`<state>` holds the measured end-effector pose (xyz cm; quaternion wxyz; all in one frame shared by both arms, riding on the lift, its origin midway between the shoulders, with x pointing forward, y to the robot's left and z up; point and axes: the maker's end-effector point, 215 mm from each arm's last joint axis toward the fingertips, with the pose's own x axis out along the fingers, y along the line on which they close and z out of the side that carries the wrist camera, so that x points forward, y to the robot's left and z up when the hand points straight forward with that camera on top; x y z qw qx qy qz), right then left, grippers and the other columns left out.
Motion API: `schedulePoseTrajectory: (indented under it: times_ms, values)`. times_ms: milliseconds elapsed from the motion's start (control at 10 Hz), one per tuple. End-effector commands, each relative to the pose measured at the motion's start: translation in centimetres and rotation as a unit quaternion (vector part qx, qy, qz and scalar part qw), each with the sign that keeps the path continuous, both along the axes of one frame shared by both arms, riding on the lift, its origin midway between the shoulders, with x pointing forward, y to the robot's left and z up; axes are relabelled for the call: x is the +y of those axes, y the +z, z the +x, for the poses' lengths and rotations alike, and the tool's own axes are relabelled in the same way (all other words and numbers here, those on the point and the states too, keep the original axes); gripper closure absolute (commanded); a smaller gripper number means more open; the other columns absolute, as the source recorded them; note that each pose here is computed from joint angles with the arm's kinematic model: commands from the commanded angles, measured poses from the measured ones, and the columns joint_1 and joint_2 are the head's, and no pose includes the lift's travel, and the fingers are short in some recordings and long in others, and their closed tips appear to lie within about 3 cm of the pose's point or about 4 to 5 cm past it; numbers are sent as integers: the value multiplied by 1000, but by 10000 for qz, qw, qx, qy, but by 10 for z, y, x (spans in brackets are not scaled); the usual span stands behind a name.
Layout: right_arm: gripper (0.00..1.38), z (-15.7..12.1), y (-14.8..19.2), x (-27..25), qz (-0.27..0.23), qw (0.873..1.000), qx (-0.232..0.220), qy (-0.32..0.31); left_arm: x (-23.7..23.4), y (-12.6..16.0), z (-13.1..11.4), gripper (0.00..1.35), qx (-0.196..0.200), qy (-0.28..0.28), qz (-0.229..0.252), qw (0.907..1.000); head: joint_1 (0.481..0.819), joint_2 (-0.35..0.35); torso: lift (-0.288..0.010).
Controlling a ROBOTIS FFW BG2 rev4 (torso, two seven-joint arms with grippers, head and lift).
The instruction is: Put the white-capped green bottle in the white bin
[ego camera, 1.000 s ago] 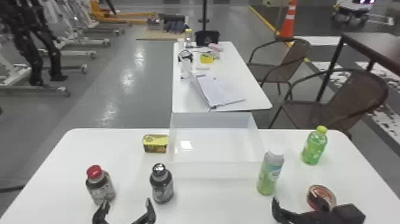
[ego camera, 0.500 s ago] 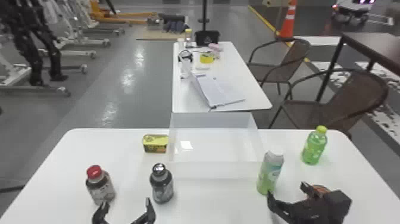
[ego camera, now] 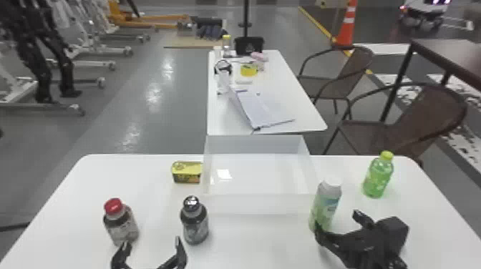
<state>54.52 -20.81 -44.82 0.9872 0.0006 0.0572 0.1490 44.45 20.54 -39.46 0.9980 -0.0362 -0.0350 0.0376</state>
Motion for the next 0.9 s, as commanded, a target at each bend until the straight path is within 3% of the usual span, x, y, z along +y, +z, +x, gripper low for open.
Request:
schedulePoseTrajectory:
  times_ms: [0, 400, 500, 600, 700, 800]
  values:
    - [108, 7, -2, 11, -2, 9999, 10, 146, -1, 0, 0, 176, -14, -2, -10, 10000, 549, 0, -100]
    - [157, 20, -5, 18, -120, 9995, 17, 288, -1, -1, 1, 176, -20, 5, -28, 10000, 549, 0, -100]
    - [358, 24, -3, 15, -149, 9995, 1, 279, -1, -1, 1, 176, -21, 2, -21, 10000, 549, 0, -100]
    - [763, 27, 1, 14, -157, 9995, -39, 267, -1, -1, 2, 176, -20, 5, -27, 10000, 549, 0, -100]
    - [917, 25, 5, 16, -133, 9995, -83, 272, -1, -1, 2, 176, -20, 4, -26, 10000, 549, 0, -100]
    - [917, 18, 14, 19, -43, 9995, -170, 270, -1, 0, 2, 176, -35, 1, -37, 10000, 549, 0, -100]
